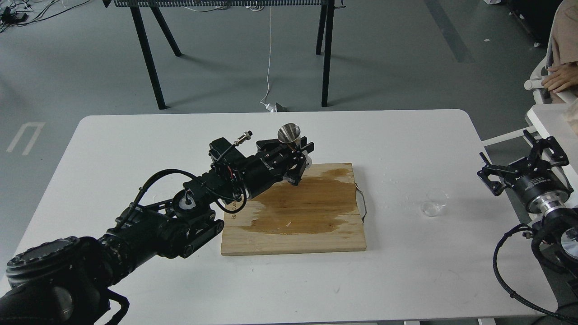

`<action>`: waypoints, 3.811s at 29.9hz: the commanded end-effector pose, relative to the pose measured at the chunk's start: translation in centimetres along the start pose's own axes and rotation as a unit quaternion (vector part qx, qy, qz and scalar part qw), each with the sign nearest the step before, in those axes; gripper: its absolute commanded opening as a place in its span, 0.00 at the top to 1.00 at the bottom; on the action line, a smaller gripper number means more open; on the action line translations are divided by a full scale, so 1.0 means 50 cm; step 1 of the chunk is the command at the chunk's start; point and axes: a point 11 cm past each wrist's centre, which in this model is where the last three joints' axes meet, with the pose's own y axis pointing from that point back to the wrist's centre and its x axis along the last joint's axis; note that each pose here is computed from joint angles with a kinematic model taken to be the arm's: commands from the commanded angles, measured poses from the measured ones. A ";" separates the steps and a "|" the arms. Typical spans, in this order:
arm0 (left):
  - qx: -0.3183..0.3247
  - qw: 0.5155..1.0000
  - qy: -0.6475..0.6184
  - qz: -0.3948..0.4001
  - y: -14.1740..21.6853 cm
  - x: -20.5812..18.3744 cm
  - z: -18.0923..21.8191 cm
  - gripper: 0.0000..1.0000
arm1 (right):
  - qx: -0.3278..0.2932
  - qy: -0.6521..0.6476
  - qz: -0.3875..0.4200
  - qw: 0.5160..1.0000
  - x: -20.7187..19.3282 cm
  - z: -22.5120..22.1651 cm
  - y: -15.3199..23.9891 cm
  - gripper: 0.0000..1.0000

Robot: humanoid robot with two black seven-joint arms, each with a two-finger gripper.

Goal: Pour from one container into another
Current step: 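Raise the jigger and carry it over the cutting board, then lower the held jigger toward the middle of the board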

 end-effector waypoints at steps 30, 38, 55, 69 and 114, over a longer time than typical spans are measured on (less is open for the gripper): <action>-0.015 0.997 0.019 -0.076 0.065 -0.134 0.047 0.85 | -0.003 0.000 0.004 1.000 0.007 0.005 0.005 0.00; -0.007 0.996 0.013 -0.086 0.074 -0.142 0.035 0.79 | -0.002 0.000 0.004 1.000 0.007 0.005 0.005 0.00; 0.001 0.996 0.010 -0.091 0.080 -0.146 0.024 0.58 | -0.002 -0.001 0.005 1.000 0.009 0.005 0.006 0.00; 0.000 0.996 0.014 -0.091 0.082 -0.151 0.029 0.22 | -0.003 -0.002 0.008 1.000 0.013 0.007 0.010 0.00; 0.012 0.994 0.041 -0.097 0.106 -0.183 0.041 0.18 | -0.003 -0.002 0.009 1.000 0.016 0.009 0.013 0.00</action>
